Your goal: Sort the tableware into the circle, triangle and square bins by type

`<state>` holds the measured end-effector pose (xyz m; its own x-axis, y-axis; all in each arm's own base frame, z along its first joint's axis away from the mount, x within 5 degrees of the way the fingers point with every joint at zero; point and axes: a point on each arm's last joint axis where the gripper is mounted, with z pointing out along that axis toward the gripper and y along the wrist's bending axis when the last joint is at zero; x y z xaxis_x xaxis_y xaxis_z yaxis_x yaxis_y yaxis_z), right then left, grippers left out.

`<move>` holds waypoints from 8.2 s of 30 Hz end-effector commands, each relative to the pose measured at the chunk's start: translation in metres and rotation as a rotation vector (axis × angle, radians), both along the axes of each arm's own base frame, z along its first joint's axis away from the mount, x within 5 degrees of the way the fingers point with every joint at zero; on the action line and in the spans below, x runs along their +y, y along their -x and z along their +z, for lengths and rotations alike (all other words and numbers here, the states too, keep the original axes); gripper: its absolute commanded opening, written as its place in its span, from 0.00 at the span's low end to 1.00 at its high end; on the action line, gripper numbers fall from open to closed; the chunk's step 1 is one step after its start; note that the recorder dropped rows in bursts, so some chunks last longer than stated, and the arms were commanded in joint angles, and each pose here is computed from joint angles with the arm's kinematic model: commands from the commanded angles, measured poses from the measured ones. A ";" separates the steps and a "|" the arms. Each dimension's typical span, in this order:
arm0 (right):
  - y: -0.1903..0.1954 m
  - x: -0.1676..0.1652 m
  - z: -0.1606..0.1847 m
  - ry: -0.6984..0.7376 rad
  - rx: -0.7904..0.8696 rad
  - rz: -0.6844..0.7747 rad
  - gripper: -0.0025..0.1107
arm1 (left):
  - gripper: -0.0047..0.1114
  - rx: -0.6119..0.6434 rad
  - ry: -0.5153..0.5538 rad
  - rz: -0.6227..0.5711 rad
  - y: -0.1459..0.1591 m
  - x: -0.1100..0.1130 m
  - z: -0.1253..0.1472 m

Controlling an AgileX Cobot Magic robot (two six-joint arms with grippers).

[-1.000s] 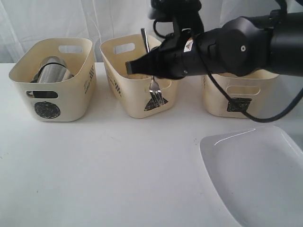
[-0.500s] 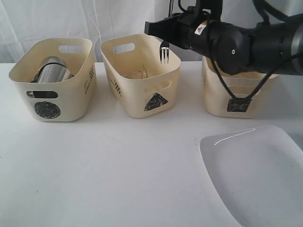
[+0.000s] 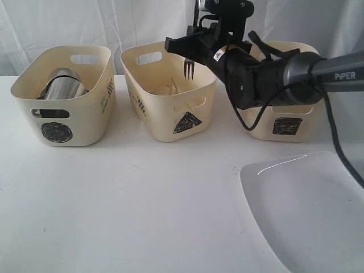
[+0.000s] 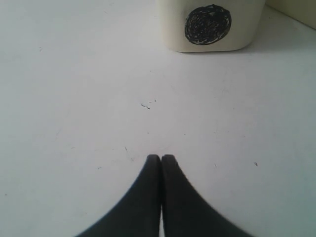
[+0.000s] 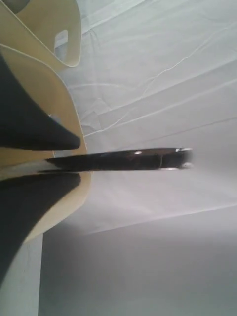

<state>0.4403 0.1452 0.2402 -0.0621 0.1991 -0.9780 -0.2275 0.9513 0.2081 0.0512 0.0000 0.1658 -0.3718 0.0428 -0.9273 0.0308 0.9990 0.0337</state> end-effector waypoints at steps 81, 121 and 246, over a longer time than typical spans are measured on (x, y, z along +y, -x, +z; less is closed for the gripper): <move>0.295 -0.118 0.004 -0.237 0.967 0.072 0.45 | 0.04 0.000 0.002 0.003 0.000 0.000 -0.001; 0.210 -0.229 0.002 -0.392 1.092 -0.038 0.34 | 0.04 0.000 0.002 0.003 0.000 0.000 -0.001; 0.194 -0.216 -0.079 -0.441 1.115 0.489 0.02 | 0.04 0.000 0.002 0.003 0.000 0.000 -0.001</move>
<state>0.2462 -0.0763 0.1529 -0.9591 0.2114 -0.1882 0.0061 0.6802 0.7330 0.0512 0.0000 0.1658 -0.3718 0.0428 -0.9273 0.0308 0.9990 0.0337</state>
